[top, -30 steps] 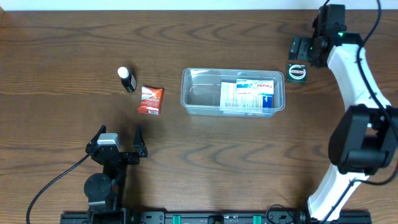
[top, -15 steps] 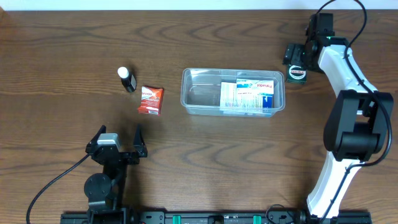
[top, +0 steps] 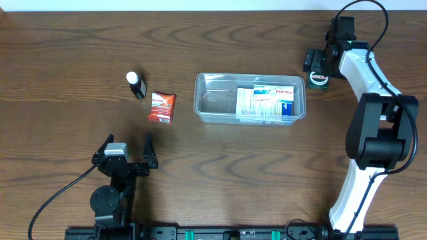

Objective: Pack container
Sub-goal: 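Lower the right gripper and close it on the green Zam-Buk tin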

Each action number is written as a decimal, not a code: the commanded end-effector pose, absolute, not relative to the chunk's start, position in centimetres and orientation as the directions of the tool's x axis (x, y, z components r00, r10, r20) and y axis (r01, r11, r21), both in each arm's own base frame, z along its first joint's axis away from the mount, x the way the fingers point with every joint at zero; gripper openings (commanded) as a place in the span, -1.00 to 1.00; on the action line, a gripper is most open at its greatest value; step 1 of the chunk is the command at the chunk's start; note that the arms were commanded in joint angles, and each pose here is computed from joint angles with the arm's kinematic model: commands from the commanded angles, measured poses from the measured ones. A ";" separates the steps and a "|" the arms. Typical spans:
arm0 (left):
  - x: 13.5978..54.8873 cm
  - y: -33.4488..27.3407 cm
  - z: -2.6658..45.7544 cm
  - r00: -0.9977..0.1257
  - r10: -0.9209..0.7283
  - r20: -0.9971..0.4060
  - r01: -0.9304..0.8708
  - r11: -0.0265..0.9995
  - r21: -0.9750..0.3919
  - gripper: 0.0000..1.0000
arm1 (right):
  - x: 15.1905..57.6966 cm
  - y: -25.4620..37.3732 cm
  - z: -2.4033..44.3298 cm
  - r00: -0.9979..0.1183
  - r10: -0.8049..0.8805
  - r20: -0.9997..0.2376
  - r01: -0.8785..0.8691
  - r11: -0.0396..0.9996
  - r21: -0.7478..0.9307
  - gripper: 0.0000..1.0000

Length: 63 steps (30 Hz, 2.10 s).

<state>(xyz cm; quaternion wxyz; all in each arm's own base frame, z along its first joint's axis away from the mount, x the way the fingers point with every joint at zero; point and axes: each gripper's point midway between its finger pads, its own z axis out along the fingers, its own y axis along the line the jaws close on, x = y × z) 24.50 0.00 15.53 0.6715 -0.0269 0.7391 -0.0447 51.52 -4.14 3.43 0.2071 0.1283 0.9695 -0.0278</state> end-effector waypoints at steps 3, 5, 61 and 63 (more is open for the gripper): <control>24.4 -0.2 14.1 -0.140 -0.108 -0.984 0.029 0.993 -0.113 0.96 | 51.2 -4.0 2.7 -0.895 0.210 -0.393 0.238 0.971 -0.023 0.87; 24.4 -0.2 14.1 -0.140 -0.108 -0.984 0.029 0.993 -0.113 0.96 | 51.2 -4.0 2.6 -0.896 0.209 -0.392 0.237 0.971 -0.023 0.84; 24.4 -0.2 14.1 -0.140 -0.108 -0.984 0.029 0.993 -0.113 0.96 | 49.7 -2.9 -0.4 -0.911 0.196 -0.363 0.206 0.978 0.012 0.57; 24.4 -0.2 14.1 -0.140 -0.108 -0.984 0.029 0.993 -0.113 0.96 | 49.7 -2.9 -0.4 -0.911 0.196 -0.363 0.206 0.978 0.012 0.52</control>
